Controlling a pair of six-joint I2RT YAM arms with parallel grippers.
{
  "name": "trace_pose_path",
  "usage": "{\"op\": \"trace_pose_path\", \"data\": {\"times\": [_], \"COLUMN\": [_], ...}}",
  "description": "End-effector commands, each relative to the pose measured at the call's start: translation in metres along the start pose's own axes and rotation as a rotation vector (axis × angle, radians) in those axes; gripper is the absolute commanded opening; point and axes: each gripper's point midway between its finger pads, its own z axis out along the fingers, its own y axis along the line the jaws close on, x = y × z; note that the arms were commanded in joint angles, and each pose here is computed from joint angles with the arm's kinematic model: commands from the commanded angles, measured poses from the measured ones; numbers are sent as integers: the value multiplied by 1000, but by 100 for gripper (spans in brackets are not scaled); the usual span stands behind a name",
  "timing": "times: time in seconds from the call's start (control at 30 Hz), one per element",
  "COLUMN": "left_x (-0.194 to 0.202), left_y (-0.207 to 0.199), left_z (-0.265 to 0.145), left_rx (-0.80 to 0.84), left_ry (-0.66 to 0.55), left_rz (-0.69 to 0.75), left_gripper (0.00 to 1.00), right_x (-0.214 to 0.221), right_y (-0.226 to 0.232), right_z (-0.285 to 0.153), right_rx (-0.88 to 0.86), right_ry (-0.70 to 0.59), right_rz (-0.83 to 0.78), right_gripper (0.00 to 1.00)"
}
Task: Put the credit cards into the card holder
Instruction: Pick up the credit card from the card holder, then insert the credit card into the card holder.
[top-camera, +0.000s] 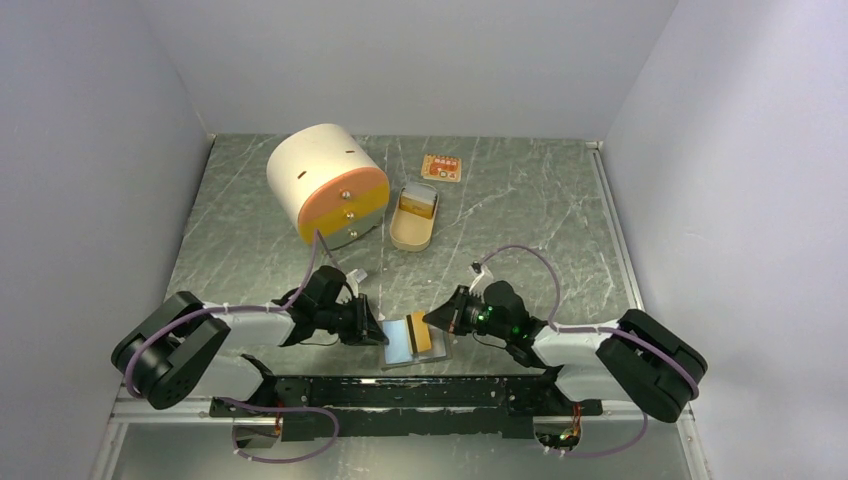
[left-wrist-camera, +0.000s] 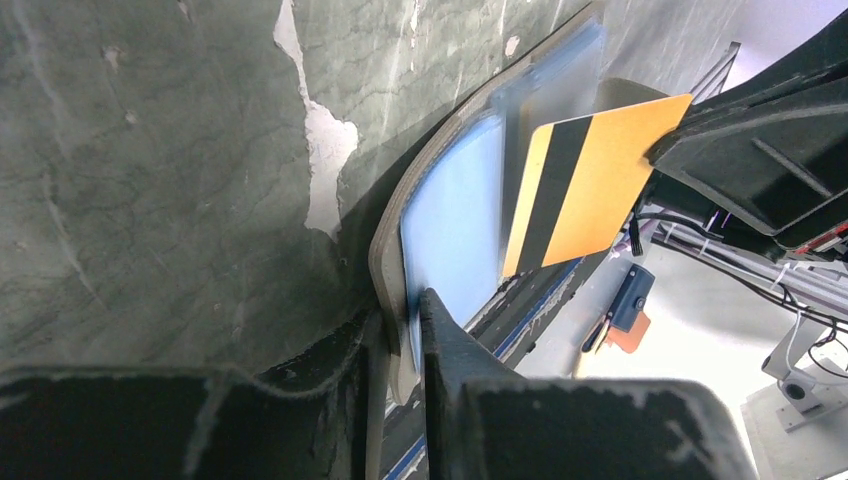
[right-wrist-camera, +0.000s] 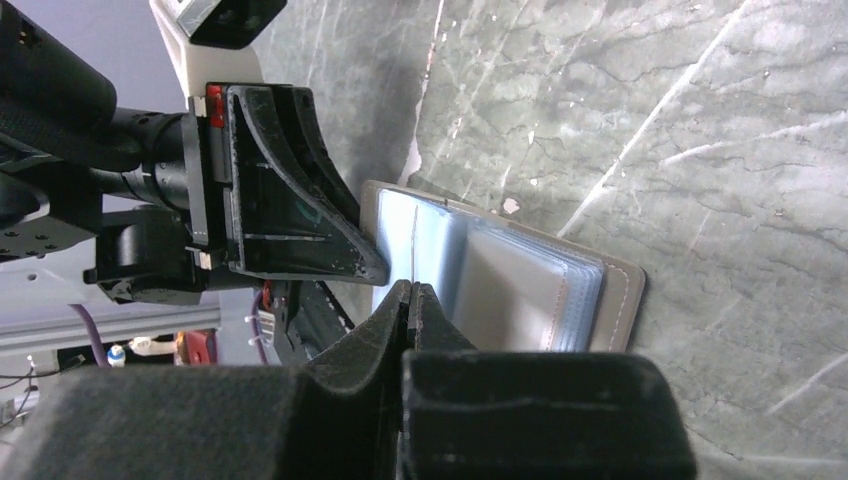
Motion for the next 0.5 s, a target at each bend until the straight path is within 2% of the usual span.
{"op": "trace_pose_path", "data": {"times": [0.0,0.2,0.47], "left_x": [-4,-4,-3], "left_y": [-8,-9,-6], "left_z": [-3,-5,-4], "left_rx": [22,26,25], "left_ry": [-20,-28,-23], "left_rz": [21,22,19], "left_gripper": [22,22,12], "right_x": [-4,-5,-5], "right_y": [4,-1,-6], "right_z": [-3,-3,1], "right_rx": [-24,-9,6], "right_ry": [-23,-36,-41], "right_rz": [14,21,29], "right_gripper": [0,0,0]}}
